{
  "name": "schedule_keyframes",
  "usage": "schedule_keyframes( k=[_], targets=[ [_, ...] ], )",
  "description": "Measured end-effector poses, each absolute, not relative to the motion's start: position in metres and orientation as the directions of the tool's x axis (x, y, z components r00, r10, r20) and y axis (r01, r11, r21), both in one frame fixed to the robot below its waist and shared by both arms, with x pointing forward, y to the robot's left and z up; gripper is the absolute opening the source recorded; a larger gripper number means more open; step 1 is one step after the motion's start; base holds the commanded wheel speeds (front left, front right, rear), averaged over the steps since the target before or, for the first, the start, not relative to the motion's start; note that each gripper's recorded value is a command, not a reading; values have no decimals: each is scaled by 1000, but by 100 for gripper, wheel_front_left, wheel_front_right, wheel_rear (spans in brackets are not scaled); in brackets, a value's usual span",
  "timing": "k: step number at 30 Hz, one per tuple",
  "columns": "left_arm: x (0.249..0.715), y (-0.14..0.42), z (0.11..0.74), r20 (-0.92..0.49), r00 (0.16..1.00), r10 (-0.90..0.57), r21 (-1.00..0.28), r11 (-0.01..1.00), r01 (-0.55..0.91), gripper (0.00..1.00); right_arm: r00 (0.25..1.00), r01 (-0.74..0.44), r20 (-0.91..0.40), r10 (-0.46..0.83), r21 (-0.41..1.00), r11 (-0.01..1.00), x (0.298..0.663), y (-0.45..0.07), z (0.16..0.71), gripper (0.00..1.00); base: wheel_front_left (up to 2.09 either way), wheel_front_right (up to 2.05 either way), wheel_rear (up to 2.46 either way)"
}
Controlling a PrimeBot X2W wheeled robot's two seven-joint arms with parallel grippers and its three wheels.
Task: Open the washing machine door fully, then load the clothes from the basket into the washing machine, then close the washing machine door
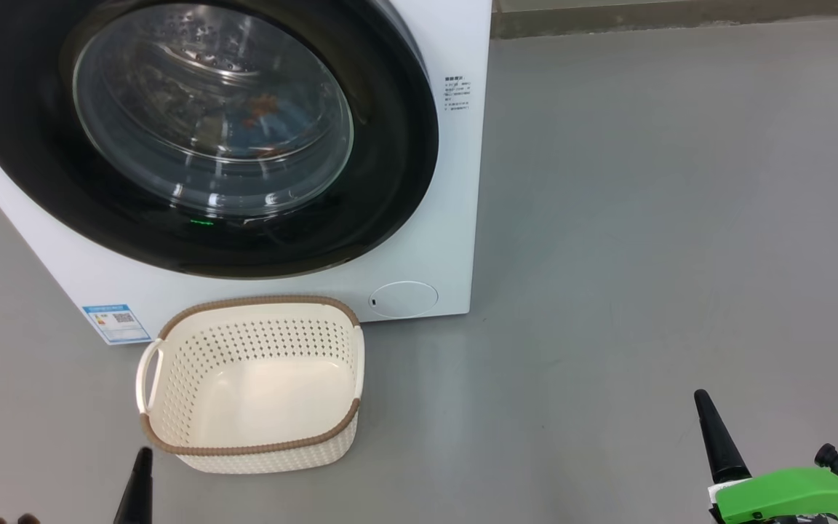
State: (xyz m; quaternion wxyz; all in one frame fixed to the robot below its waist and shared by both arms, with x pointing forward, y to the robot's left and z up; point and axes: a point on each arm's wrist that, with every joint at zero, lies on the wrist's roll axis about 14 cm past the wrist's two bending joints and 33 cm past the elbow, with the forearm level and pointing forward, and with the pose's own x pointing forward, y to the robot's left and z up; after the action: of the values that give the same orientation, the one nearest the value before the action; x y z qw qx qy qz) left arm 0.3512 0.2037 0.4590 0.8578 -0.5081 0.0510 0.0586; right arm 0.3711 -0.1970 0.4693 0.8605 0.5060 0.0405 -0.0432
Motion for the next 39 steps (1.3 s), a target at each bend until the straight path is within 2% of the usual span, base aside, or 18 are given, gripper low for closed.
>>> schedule_keyframes(
  k=[39],
  targets=[
    [373, 189, 479, -89, 996, -18, -994, 58, -88, 0, 996, 91, -89, -27, 994, 63, 375, -206, 479, 0, 0, 0, 0]
  ],
)
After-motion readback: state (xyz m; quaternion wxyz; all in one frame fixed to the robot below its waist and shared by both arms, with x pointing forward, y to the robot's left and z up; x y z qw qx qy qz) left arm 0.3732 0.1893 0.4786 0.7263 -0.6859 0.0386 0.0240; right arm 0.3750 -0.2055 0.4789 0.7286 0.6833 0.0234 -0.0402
